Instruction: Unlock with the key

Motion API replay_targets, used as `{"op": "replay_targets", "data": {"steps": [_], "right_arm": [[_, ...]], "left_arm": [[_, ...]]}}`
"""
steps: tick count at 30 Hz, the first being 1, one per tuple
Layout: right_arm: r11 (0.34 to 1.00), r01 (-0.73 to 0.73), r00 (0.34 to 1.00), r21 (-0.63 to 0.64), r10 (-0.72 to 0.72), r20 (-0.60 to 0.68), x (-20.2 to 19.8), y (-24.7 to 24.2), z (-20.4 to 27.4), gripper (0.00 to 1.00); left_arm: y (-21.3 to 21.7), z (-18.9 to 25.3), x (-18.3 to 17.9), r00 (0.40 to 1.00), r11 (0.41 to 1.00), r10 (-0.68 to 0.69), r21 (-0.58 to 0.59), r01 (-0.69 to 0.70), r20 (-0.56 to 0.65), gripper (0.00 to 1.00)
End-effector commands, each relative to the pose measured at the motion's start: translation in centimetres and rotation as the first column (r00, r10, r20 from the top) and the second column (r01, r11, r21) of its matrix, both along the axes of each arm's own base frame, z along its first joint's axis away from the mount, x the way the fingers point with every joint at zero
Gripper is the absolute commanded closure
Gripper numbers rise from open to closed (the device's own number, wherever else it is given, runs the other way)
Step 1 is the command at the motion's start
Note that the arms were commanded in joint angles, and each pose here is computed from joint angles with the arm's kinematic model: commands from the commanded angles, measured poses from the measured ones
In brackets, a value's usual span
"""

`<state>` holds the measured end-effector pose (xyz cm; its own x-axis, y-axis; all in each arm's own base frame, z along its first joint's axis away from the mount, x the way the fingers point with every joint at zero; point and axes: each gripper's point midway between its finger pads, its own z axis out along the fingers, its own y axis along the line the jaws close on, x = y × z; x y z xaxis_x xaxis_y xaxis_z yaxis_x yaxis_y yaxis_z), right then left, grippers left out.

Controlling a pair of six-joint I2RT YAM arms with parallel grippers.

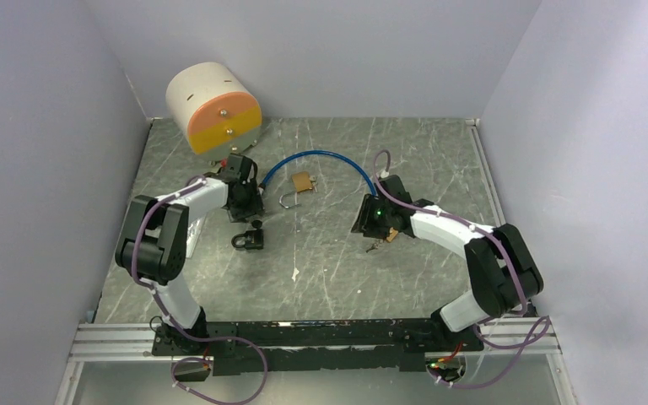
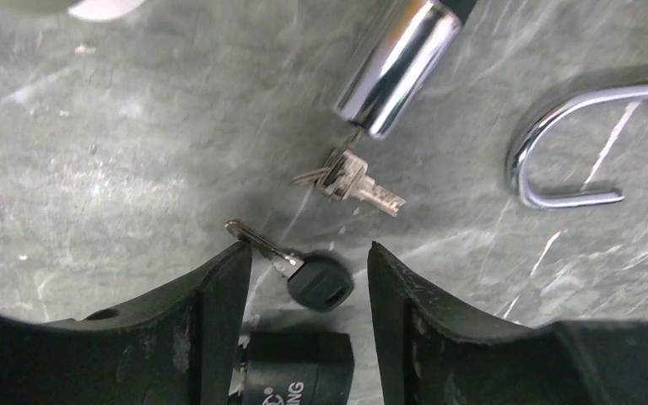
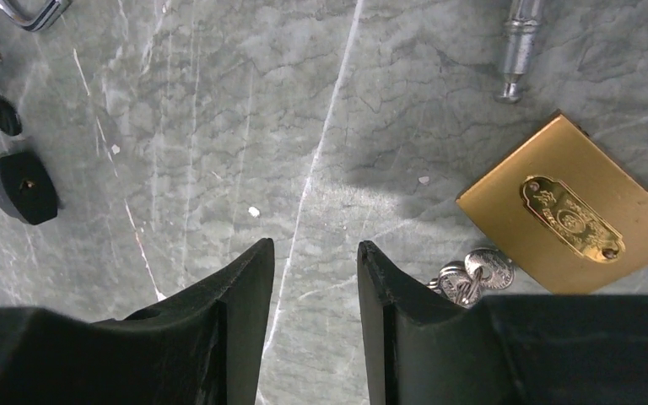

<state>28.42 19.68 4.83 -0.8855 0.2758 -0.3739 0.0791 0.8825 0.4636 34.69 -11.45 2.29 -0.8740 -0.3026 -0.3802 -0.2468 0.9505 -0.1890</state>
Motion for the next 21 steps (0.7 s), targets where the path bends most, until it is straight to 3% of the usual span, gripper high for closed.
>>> {"op": "replay_targets", "data": {"steps": [1, 4, 7, 11, 15, 21], "right_arm": [[0.999, -0.019, 0.999, 0.033, 0.018, 0.044, 1.6, 1.5, 1.4, 0.56], [0.999, -0.024, 0.999, 0.032, 0.023, 0.039, 1.5, 1.7, 1.3, 0.57], [0.999, -0.024, 0.999, 0.030, 0.023, 0.038, 1.5, 1.7, 1.2, 0.57], [0.999, -0.025, 0.999, 0.028, 0.024, 0.035, 1.5, 1.8, 1.1, 0.57], [0.999, -0.029, 0.999, 0.030, 0.028, 0.028, 1.5, 2.0, 1.0, 0.57], [0.999, -0.037, 0.999, 0.039, 0.036, 0.016, 1.4, 2.5, 0.7, 0.58]], "left_arm": [[-0.7, -1.4, 1.1, 1.000, 1.000, -0.014, 0.015, 0.014, 0.002, 0.43], [-1.1, -1.8, 0.8, 1.000, 0.999, -0.016, 0.044, 0.017, -0.023, 0.48], [-0.2, -2.2, -0.8, 0.992, 0.989, 0.084, 0.127, -0.072, -0.091, 0.59], [0.9, -2.9, -3.2, 0.969, 0.965, 0.200, 0.203, -0.169, -0.142, 0.57], [0.9, -2.8, -4.2, 0.967, 0.958, 0.208, 0.228, -0.172, -0.148, 0.53], [1.1, -3.5, -4.4, 0.973, 0.959, 0.183, 0.243, -0.146, -0.137, 0.69]]}}
